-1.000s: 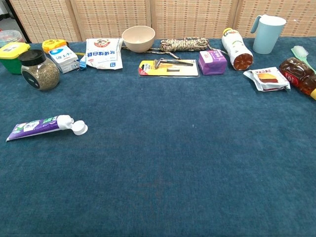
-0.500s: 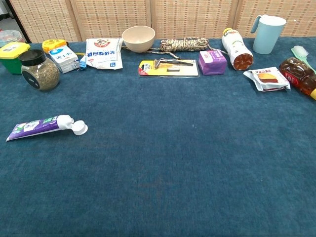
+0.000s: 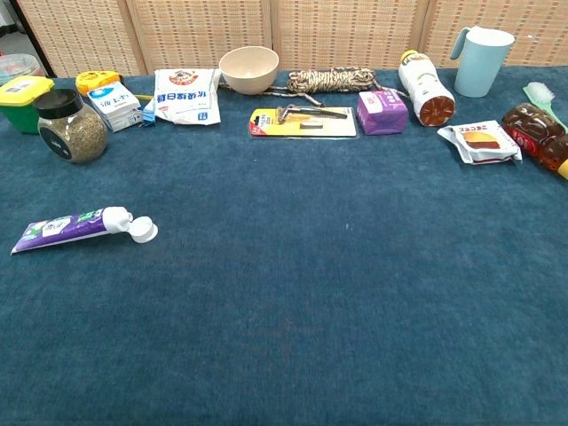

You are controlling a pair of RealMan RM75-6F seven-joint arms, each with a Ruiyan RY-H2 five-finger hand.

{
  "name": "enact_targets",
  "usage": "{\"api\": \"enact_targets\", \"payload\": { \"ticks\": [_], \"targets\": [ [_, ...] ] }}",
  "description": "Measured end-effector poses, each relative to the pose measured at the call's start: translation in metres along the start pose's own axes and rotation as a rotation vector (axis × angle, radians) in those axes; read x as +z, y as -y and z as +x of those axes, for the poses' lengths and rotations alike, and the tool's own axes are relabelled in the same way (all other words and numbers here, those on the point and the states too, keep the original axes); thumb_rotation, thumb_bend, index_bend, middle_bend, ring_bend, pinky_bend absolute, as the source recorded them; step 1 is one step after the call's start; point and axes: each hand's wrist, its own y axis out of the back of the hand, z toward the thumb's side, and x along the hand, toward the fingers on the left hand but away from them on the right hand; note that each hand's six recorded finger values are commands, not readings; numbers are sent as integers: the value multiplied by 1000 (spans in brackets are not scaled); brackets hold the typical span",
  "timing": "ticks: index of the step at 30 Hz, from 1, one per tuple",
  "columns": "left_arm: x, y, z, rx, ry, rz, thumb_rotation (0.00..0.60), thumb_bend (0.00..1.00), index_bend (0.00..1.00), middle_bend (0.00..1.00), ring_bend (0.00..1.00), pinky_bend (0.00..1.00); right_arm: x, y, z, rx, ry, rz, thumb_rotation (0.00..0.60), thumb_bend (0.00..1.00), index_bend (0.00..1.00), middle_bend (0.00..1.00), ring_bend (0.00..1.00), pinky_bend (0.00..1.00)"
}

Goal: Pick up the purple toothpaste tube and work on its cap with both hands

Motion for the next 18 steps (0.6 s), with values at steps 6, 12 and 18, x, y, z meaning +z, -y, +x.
{"api": "enact_targets", "payload": {
  "ticks": [6, 12, 18],
  "targets": [
    [12, 21, 13, -63, 38, 3, 600, 335, 218, 223, 206, 214, -4, -4, 4, -6, 13, 3, 600, 0, 0, 0, 0, 0],
    [26, 49, 25, -138, 87, 7, 600, 335, 218, 223, 205, 214, -7, -4, 6, -5, 20, 4, 600, 0, 0, 0, 0, 0],
    [39, 70, 37, -179, 112, -12, 600, 335, 218, 223, 205, 214, -8, -6, 6, -9, 22, 6, 600, 0, 0, 0, 0, 0]
  ]
}}
